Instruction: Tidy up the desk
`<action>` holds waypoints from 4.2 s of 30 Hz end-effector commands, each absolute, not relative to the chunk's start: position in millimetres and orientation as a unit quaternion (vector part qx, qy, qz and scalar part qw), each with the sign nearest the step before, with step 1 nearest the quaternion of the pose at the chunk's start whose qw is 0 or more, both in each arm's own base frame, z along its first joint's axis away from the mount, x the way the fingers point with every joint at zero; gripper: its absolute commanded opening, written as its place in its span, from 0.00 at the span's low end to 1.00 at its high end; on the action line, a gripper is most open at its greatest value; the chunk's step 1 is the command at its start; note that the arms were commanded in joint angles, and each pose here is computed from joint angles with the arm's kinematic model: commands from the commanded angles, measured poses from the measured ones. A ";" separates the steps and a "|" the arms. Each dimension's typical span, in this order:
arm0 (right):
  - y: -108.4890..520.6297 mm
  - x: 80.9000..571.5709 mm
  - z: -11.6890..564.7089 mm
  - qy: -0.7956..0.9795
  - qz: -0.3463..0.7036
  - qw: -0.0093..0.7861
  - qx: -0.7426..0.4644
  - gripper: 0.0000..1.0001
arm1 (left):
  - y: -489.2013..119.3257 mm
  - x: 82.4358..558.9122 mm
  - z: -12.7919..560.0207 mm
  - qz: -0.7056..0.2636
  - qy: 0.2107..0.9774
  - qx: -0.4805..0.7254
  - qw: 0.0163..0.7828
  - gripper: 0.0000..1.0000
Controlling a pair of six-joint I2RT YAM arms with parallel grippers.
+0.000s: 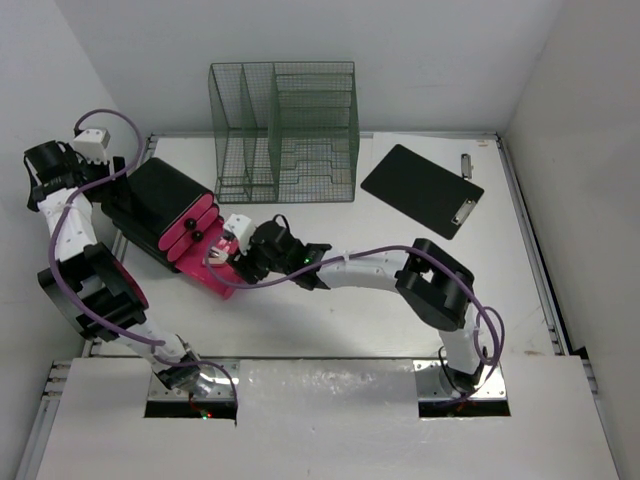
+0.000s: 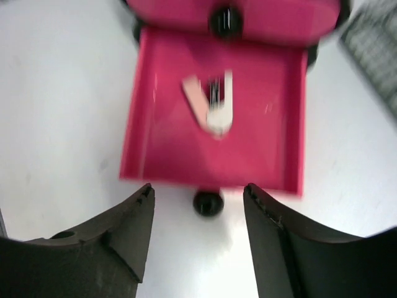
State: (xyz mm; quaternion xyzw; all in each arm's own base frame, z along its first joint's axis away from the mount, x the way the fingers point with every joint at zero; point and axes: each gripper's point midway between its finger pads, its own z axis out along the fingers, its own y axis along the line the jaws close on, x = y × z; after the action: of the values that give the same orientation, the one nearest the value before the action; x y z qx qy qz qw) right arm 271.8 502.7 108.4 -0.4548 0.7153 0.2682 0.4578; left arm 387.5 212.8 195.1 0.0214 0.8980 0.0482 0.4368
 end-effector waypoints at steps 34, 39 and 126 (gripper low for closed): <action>574.1 343.1 67.0 0.718 0.417 0.494 -0.258 0.35 | 210.6 376.9 154.3 0.030 0.923 0.018 0.384 0.70; 588.1 367.9 77.6 0.704 0.425 0.525 -0.219 0.35 | 209.6 376.5 153.9 0.028 0.923 0.021 0.384 0.70; -119.5 463.9 -7.4 0.901 -0.009 0.288 0.325 0.64 | 74.6 404.6 240.4 0.045 0.894 0.150 0.419 0.71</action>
State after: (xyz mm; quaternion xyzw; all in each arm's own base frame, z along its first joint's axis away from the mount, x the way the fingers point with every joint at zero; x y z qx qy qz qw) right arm 473.1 -119.6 1.7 0.3317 0.8869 0.0090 0.3214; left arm 396.3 77.6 237.9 0.1493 0.8994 0.0365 0.4092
